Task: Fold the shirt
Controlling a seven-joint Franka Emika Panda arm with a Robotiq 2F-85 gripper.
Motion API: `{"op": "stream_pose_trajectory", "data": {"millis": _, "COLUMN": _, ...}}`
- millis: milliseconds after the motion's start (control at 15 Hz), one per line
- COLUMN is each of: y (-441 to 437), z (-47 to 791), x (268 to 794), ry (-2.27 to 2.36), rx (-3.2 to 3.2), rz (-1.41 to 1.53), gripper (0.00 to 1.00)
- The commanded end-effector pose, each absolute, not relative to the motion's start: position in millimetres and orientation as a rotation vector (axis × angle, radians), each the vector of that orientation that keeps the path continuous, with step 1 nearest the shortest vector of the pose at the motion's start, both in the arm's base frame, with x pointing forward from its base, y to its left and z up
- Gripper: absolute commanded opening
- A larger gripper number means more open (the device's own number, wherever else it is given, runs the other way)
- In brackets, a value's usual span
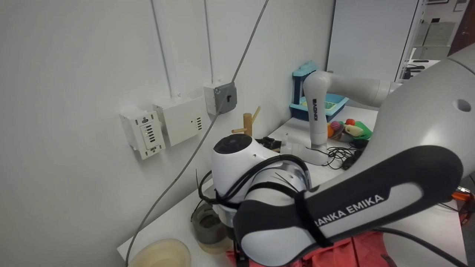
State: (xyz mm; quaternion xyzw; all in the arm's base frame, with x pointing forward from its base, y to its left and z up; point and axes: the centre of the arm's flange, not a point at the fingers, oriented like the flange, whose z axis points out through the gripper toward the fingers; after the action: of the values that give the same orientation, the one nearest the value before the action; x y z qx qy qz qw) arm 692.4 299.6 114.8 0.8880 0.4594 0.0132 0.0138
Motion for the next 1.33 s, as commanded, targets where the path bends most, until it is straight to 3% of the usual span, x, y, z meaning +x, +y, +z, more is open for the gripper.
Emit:
{"op": "stream_pose_trajectory", "data": {"millis": 0, "y": 304.2, "z": 103.8, "x": 712.1, "ry": 1.408, "rx": 2.738, "rz": 0.095, "gripper": 0.9}}
{"op": "stream_pose_trajectory", "data": {"millis": 200, "y": 306.0, "z": 101.2, "x": 717.0, "ry": 1.406, "rx": 2.729, "rz": 0.113, "gripper": 0.75}}
{"op": "stream_pose_trajectory", "data": {"millis": 267, "y": 306.9, "z": 101.2, "x": 718.7, "ry": 1.407, "rx": 2.728, "rz": 0.12, "gripper": 0.65}}
{"op": "stream_pose_trajectory", "data": {"millis": 400, "y": 308.1, "z": 100.7, "x": 720.3, "ry": 1.406, "rx": 2.727, "rz": 0.126, "gripper": 0.58}}
{"op": "stream_pose_trajectory", "data": {"millis": 467, "y": 308.6, "z": 100.3, "x": 720.8, "ry": 1.406, "rx": 2.728, "rz": 0.13, "gripper": 0.43}}
{"op": "stream_pose_trajectory", "data": {"millis": 800, "y": 305.7, "z": 103.2, "x": 717.5, "ry": 1.396, "rx": 2.726, "rz": 0.134, "gripper": 0.02}}
{"op": "stream_pose_trajectory", "data": {"millis": 1267, "y": 290.2, "z": 144.9, "x": 673.9, "ry": 1.436, "rx": 2.785, "rz": -0.102, "gripper": 0.01}}
